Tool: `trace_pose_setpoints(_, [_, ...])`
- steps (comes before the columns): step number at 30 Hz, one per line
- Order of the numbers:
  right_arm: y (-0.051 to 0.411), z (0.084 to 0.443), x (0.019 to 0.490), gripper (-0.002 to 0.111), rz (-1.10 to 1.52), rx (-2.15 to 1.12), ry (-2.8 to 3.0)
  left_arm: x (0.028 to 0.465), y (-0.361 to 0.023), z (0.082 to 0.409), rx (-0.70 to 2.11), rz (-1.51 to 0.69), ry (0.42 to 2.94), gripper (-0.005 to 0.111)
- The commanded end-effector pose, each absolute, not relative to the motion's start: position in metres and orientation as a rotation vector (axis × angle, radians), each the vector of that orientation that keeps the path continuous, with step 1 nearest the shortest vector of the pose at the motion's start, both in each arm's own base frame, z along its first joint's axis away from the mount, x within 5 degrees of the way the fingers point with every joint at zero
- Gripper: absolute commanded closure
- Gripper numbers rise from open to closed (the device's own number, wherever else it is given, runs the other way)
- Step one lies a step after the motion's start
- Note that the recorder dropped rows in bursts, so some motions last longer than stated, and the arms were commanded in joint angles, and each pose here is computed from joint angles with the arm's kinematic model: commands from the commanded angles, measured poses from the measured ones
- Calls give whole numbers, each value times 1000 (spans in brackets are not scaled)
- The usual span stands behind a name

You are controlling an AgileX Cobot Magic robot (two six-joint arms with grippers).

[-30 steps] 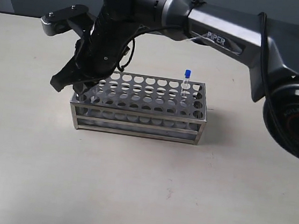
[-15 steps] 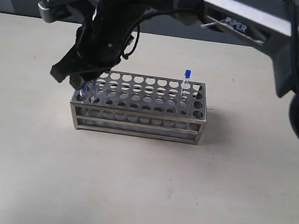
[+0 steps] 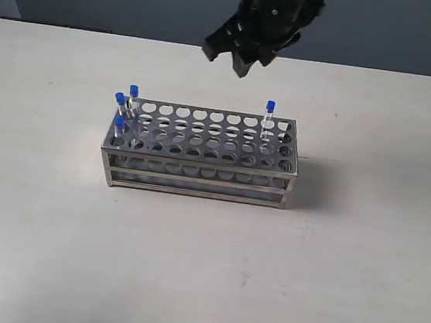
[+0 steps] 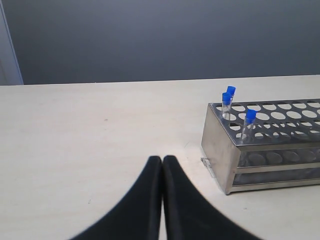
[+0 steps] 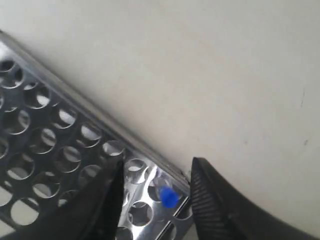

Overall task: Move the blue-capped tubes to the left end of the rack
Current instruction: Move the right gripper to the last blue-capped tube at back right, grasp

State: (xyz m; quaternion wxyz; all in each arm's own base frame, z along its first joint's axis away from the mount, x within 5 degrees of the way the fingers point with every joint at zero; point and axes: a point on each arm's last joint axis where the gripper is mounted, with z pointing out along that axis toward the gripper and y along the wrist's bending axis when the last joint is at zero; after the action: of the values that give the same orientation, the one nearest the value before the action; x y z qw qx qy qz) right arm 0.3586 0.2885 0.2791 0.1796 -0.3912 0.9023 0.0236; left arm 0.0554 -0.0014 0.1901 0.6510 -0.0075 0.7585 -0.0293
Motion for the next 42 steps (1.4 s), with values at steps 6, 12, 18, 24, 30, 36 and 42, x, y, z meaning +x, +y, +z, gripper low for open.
trace_pose_setpoints(6, [260,242,389,66,136,-1001,2721,56,-2,192,-7,-75,1715,106])
trace_pose_setpoints(12, [263,227,392,66,145,-1011,2755,56,-2,192,-7,-75,1715,106])
trace_pose_setpoints(18, [253,216,401,66,130,-987,2786,56,-2,192,-7,-75,1715,106])
trace_pose_setpoints(24, [248,205,406,66,160,-961,2823,56,-2,192,-7,-75,1715,106])
trace_pose_setpoints(30, [252,205,404,88,231,-981,2819,56,-2,192,-7,-75,1715,106])
trace_pose_setpoints(36, [251,205,404,104,212,-985,2817,56,-2,192,-7,-75,1715,106])
trace_pose_setpoints(42, [251,205,404,85,212,-985,2817,56,-2,192,-7,-75,1715,106])
